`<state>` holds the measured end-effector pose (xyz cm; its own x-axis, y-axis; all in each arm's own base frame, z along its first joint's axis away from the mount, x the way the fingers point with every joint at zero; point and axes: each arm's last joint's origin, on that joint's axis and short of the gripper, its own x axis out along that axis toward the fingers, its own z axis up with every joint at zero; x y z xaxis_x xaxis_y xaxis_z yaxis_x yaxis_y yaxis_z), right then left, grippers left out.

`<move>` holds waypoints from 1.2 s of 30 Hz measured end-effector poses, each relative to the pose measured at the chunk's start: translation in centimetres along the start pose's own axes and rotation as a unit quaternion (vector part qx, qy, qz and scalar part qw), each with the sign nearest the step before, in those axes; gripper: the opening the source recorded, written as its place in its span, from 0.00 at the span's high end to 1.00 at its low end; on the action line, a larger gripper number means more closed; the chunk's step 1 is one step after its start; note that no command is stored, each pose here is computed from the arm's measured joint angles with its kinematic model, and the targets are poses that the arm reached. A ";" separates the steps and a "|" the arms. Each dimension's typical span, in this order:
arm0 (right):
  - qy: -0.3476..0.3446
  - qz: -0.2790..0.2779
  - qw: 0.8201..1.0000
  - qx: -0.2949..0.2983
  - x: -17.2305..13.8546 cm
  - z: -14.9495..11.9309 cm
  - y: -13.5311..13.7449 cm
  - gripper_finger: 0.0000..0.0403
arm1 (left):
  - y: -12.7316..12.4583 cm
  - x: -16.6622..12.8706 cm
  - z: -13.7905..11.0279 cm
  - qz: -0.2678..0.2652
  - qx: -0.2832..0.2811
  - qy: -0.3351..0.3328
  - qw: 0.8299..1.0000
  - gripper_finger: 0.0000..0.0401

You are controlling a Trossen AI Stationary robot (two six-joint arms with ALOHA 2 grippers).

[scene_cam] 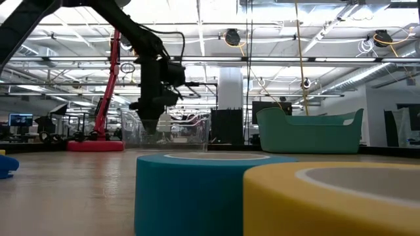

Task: Pick and place Stapler, Stapler remover, tape
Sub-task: Put the small green stapler into the transparent bin

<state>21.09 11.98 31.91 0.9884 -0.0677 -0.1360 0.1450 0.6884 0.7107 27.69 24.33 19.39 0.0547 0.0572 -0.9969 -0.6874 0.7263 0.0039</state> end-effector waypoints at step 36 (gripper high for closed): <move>0.010 0.007 1.000 0.005 0.0 -0.1 0.0 0.76 | 1.0 3.2 -1.3 0.035 -0.003 0.048 0.998 0.78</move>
<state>21.09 12.05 31.89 0.9893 -0.0434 -0.1392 0.1312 0.6812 0.7202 26.28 24.36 16.11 -0.0633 0.0425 -0.9971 -0.6912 0.7188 0.0745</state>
